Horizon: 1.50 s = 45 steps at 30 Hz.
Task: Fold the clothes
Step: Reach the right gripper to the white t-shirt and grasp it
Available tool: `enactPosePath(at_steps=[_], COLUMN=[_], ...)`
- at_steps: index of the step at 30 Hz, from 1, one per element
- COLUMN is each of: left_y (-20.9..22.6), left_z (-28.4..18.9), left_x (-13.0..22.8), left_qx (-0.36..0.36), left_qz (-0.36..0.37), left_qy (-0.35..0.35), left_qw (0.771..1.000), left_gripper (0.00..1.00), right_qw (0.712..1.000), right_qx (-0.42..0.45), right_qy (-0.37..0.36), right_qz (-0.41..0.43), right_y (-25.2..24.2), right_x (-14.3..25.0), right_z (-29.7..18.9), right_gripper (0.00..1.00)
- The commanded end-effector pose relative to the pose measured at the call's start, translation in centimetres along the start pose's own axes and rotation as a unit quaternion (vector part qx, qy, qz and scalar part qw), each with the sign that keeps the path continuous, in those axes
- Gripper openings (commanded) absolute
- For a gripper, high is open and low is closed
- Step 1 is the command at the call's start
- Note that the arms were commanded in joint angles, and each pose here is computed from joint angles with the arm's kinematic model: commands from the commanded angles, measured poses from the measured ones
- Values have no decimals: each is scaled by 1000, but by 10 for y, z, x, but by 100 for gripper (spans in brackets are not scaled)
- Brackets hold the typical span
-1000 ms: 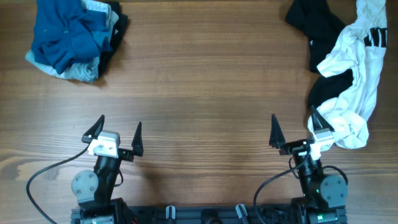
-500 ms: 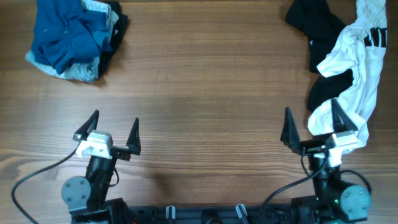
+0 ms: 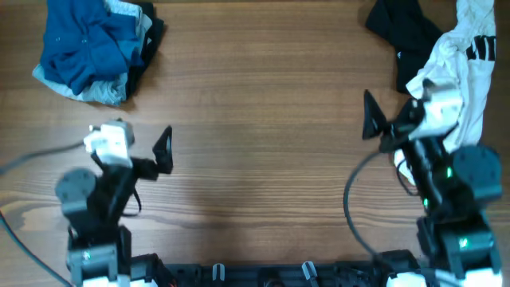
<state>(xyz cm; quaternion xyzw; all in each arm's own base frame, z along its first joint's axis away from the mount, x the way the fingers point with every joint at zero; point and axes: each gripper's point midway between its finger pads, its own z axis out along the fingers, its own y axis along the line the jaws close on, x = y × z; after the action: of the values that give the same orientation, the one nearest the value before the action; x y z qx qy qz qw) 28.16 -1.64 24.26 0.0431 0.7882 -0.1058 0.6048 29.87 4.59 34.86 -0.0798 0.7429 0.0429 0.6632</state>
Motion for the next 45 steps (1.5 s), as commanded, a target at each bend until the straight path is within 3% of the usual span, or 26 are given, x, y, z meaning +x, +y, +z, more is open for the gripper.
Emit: enactPosePath(at_steps=[1,13,24,27,31,37,45], left_y=[4,21,25,17,15,15,15], left_z=[16,59,74,75,77,78,78], left_x=[-16,3,45,46,42,40,41], left_qx=[6,8,16,40,49,49,49], left_qz=[-4,-59,-94,-103,-103,-100,-101], left_qy=[46,199,270,272,265,259,261], left_qw=[999,978,958,956,958,959,959], left_gripper=[100,100,100,100,100,100,100], right_qw=[999,963,935,927,895,831,738], right_qx=[2,-40,-65,-8,122,242,323], right_qy=[45,266,342,361,389,403,452], right_qz=[-1,27,73,104,180,297,382], right_y=[-2,1,13,-12,-79,-151,-187], right_x=[-3,81,136,145,164,187,247], right_z=[25,107,125,119,96,48,-12], right_gripper=[100,100,100,100,100,100,100])
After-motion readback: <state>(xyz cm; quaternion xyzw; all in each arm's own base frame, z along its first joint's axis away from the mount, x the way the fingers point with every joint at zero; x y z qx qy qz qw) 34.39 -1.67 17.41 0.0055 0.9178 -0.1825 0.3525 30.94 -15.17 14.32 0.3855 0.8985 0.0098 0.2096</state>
